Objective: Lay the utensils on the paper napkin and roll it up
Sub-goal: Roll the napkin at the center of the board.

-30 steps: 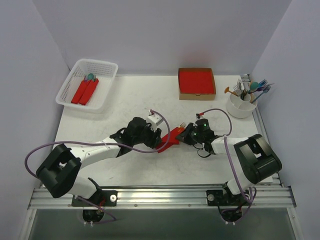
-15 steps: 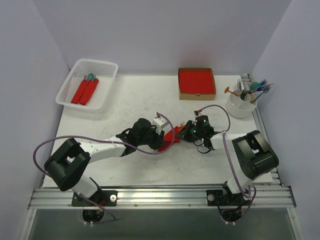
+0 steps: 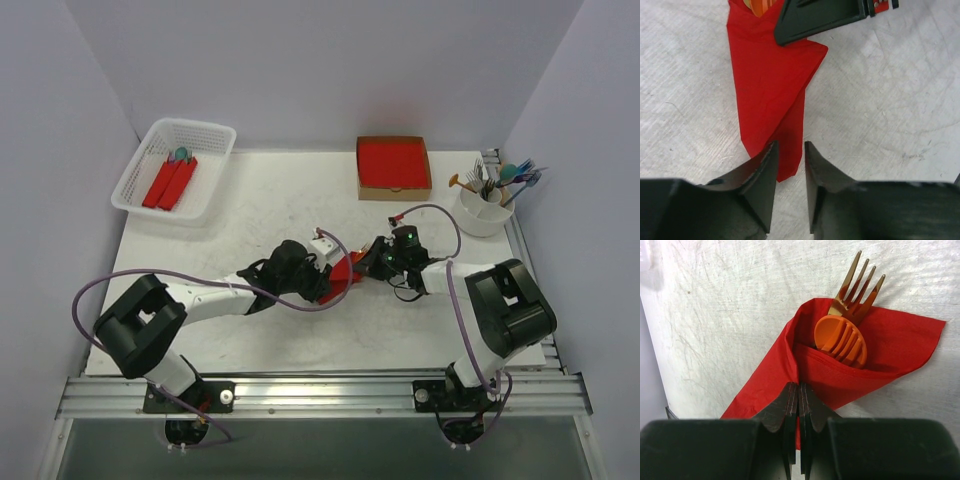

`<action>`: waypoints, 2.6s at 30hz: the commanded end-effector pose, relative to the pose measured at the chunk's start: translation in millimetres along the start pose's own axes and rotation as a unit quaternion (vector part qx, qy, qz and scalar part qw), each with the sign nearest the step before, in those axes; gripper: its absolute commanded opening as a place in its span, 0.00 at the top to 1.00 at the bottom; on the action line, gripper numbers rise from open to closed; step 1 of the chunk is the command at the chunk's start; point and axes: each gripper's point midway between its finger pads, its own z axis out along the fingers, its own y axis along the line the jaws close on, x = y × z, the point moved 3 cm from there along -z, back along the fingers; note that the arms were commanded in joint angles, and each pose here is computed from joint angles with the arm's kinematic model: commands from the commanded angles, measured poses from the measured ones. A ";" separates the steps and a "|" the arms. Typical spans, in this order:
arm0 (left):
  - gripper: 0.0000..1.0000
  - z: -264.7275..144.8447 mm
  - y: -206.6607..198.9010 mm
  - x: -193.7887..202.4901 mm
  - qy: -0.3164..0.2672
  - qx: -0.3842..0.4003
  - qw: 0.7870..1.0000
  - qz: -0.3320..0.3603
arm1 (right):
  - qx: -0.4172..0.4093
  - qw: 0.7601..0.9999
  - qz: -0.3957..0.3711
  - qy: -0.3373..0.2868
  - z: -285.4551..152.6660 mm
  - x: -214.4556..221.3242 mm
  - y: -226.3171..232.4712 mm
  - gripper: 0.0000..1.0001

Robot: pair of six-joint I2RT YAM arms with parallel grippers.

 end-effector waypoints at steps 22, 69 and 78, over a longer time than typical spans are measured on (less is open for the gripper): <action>0.65 1.2 14.0 -25.6 -0.001 -0.024 0.999 0.037 | -0.013 1.000 -0.007 -0.005 -1.0 -9.1 6.6 1.00; 0.89 35.0 -27.9 0.8 0.051 0.033 0.997 0.051 | -0.035 0.999 0.016 -0.003 -32.0 2.2 7.0 0.59; 0.86 33.9 -27.2 -2.4 0.048 0.027 0.997 0.048 | -0.036 0.999 0.018 -0.001 -36.4 6.4 6.8 1.00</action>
